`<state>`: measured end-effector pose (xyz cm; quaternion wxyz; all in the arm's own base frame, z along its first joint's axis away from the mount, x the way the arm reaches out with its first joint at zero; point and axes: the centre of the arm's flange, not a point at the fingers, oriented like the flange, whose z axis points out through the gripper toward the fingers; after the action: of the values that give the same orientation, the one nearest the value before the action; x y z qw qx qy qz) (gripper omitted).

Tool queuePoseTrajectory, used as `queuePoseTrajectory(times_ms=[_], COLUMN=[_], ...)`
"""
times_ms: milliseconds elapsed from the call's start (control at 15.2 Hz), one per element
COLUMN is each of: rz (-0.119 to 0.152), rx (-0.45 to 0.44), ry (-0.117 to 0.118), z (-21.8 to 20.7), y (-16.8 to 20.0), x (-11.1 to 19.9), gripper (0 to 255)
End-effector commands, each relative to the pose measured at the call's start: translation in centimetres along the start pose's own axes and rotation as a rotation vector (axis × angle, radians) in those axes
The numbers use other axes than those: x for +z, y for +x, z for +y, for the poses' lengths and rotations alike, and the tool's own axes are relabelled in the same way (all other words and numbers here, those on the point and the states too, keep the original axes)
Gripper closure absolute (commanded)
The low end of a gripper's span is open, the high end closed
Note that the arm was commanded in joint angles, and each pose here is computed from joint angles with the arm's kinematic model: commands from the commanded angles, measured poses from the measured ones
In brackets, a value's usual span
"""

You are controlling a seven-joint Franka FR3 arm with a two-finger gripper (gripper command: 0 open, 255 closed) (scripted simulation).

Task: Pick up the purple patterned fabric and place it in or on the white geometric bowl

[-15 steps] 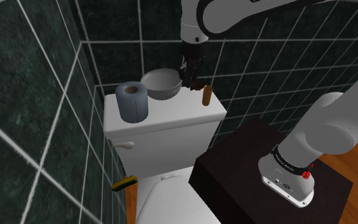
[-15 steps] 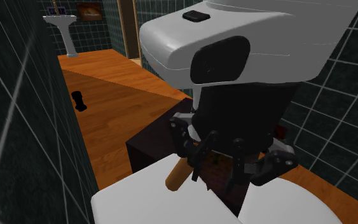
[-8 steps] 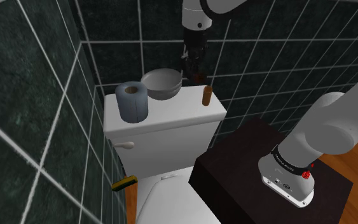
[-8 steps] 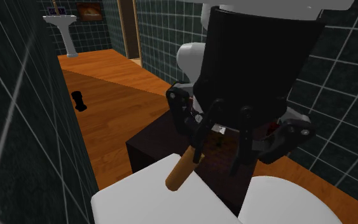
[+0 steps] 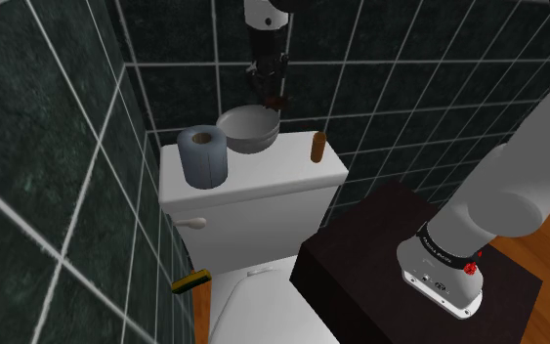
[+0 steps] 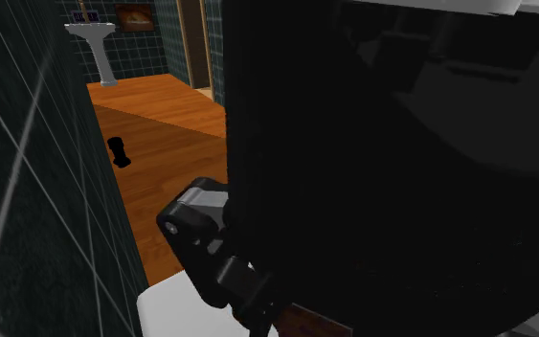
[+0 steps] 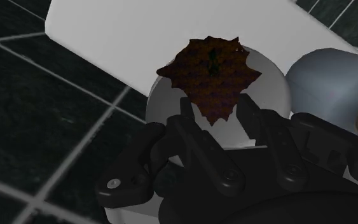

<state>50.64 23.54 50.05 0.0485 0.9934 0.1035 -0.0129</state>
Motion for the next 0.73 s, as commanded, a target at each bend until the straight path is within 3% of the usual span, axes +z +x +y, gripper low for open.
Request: queuePoseTrajectory(times_ms=[0, 198, 660], rz=[-0.001, -0.001, -0.001], rx=[0.000, 0.000, 0.000], ry=[0.000, 0.000, 0.000], z=[-0.4, -0.6, -0.9], y=[2.8, 6.8, 6.9], x=[-0.2, -0.5, 3.1], gripper=[255, 255, 255])
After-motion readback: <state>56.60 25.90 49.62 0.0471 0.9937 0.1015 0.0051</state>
